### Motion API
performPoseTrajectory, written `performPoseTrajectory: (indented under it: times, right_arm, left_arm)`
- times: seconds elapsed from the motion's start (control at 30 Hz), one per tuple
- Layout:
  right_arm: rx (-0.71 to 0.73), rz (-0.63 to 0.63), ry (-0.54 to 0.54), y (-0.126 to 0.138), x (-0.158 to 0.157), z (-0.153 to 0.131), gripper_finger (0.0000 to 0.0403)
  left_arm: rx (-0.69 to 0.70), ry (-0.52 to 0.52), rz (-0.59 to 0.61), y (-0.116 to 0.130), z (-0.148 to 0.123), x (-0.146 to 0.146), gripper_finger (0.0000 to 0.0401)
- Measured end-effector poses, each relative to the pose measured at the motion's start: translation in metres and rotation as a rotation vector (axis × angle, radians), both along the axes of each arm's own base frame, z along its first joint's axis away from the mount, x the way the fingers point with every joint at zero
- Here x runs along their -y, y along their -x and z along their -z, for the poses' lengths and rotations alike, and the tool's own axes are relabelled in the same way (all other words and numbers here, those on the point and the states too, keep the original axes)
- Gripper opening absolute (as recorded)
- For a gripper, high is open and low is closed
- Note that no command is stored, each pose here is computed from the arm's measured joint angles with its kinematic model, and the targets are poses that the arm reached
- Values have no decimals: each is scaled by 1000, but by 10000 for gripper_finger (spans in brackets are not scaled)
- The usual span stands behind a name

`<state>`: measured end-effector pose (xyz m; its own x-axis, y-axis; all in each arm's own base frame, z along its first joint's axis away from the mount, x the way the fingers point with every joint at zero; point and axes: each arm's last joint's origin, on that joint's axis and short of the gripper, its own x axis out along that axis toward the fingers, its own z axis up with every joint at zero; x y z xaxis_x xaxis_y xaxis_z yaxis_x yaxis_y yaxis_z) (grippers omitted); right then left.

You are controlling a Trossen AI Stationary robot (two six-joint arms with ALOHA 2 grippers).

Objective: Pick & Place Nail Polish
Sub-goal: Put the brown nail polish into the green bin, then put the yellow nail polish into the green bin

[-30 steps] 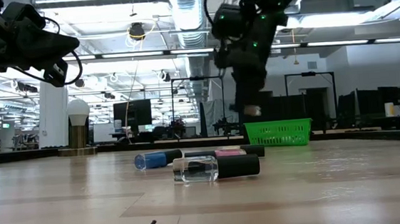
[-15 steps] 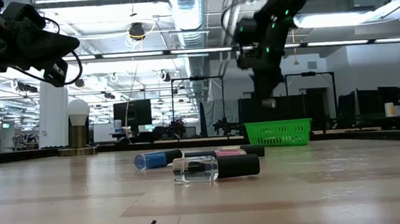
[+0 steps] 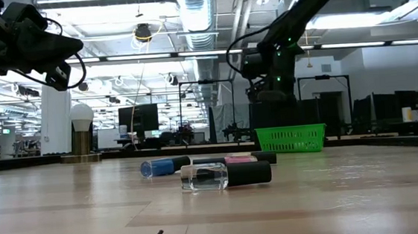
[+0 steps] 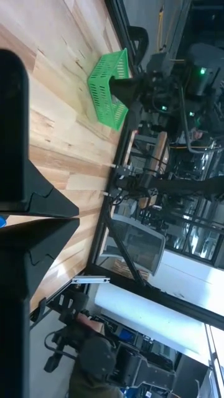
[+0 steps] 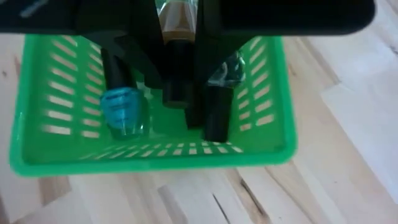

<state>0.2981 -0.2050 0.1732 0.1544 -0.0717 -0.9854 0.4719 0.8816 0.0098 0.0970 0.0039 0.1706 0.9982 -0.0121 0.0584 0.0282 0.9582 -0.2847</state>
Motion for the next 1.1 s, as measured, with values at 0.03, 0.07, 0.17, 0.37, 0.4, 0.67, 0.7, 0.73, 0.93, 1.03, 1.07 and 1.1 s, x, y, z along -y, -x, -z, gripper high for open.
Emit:
performPoseTrajectory:
  times: [0.03,0.07,0.17,0.37,0.4,0.67,0.7,0.73,0.93,1.03,1.07,1.1]
  right_arm:
    - [-5,3,-3,0,0,2,56]
    - [-10,3,-6,-1,1,4,58]
    - [-26,3,-17,-2,0,10,71]
    - [-20,-3,-10,-3,-2,8,113]
    - [-13,-1,-6,-2,-2,5,121]
    - [84,15,51,-7,-4,-45,168]
    - [110,11,59,-9,-6,-55,171]
    - [138,-3,61,-12,-11,-64,173]
    - [257,-213,79,-30,-70,-109,175]
    - [275,-317,73,-38,-106,-116,172]
    - [278,-328,61,-41,-117,-116,171]
    - [280,-332,49,-44,-127,-116,170]
  left_arm:
    - [0,0,0,0,0,0,8]
    - [0,0,0,0,0,0,8]
    - [0,0,0,0,0,0,8]
    - [0,0,0,0,0,0,8]
    - [0,0,0,0,0,0,8]
    - [0,0,0,0,0,0,8]
    - [0,0,0,0,0,0,8]
    - [0,0,0,0,0,0,8]
    - [0,0,1,0,0,0,8]
    - [0,0,0,0,0,0,8]
    - [0,0,0,0,0,0,8]
    - [0,0,0,0,0,0,8]
